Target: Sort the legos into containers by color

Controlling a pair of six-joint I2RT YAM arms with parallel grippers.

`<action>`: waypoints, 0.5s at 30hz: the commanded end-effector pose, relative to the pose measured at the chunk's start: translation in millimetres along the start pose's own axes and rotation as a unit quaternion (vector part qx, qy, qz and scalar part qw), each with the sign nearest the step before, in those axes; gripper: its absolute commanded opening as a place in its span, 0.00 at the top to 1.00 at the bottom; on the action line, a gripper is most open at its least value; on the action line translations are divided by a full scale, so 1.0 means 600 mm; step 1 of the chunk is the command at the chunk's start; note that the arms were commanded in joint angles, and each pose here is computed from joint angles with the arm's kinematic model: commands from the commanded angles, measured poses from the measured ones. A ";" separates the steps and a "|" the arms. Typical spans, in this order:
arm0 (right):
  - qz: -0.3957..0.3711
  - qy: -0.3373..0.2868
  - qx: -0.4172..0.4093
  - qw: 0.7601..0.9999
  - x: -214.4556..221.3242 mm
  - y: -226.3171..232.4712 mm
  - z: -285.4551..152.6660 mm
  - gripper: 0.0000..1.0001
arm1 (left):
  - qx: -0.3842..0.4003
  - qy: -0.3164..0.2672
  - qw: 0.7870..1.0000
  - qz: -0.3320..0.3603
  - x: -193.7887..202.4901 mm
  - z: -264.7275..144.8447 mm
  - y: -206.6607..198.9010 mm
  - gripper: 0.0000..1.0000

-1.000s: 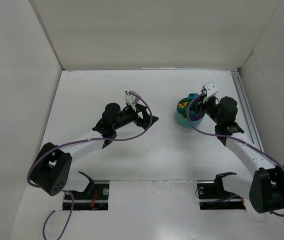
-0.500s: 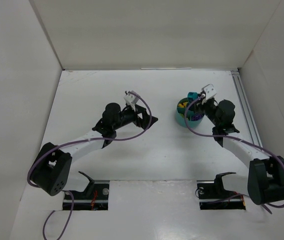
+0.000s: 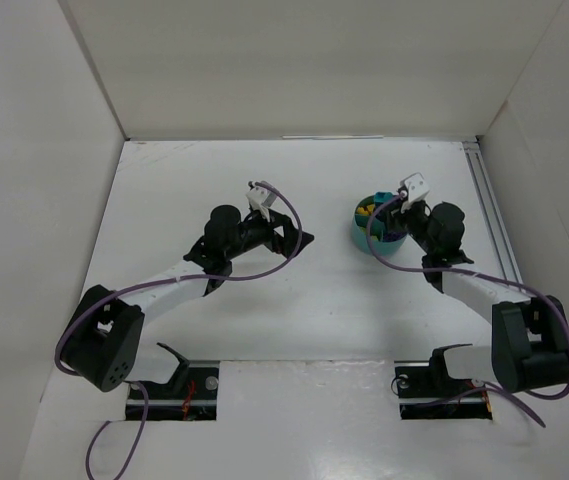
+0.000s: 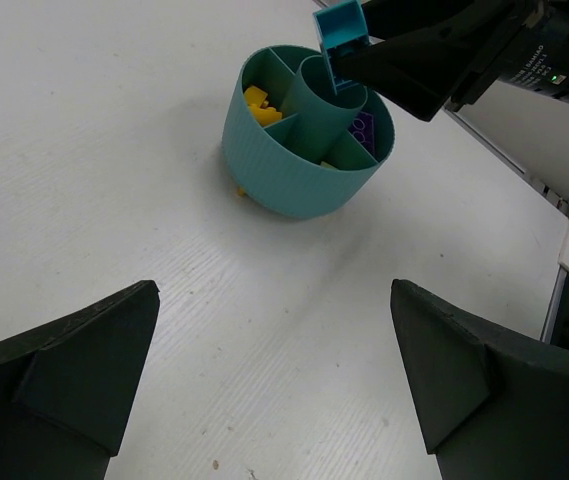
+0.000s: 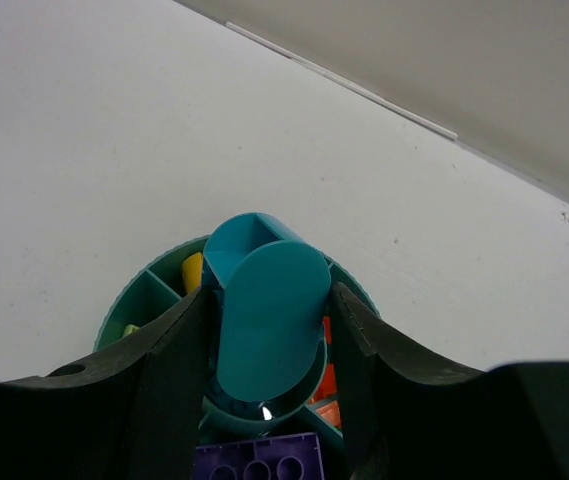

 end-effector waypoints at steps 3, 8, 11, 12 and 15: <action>-0.006 -0.041 0.002 0.999 -0.025 -0.007 -0.002 0.48 | 0.001 -0.021 1.000 0.010 -0.020 -0.004 -0.001 0.00; -0.001 -0.040 -0.008 0.999 -0.023 -0.001 -0.006 0.36 | -0.004 -0.021 1.000 0.010 -0.022 -0.006 0.000 0.00; -0.002 -0.042 -0.008 0.999 -0.029 0.001 -0.011 0.31 | -0.003 -0.031 0.999 0.014 -0.033 -0.011 -0.003 0.00; -0.005 -0.049 -0.008 0.999 -0.037 0.002 -0.014 0.30 | -0.009 -0.027 1.000 0.012 -0.030 -0.011 -0.001 0.00; -0.003 -0.057 -0.008 0.998 -0.050 0.006 -0.024 0.29 | -0.013 -0.027 0.999 0.012 -0.032 -0.013 -0.001 0.00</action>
Point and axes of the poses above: each gripper's point midway between its finger pads, its own z axis out along the fingers, its own y axis along the line the jaws close on, x = y × z, the point moved 7 cm from there along -z, back along the fingers, and after that the axes turned 14 degrees about z, right-handed, at the moved point
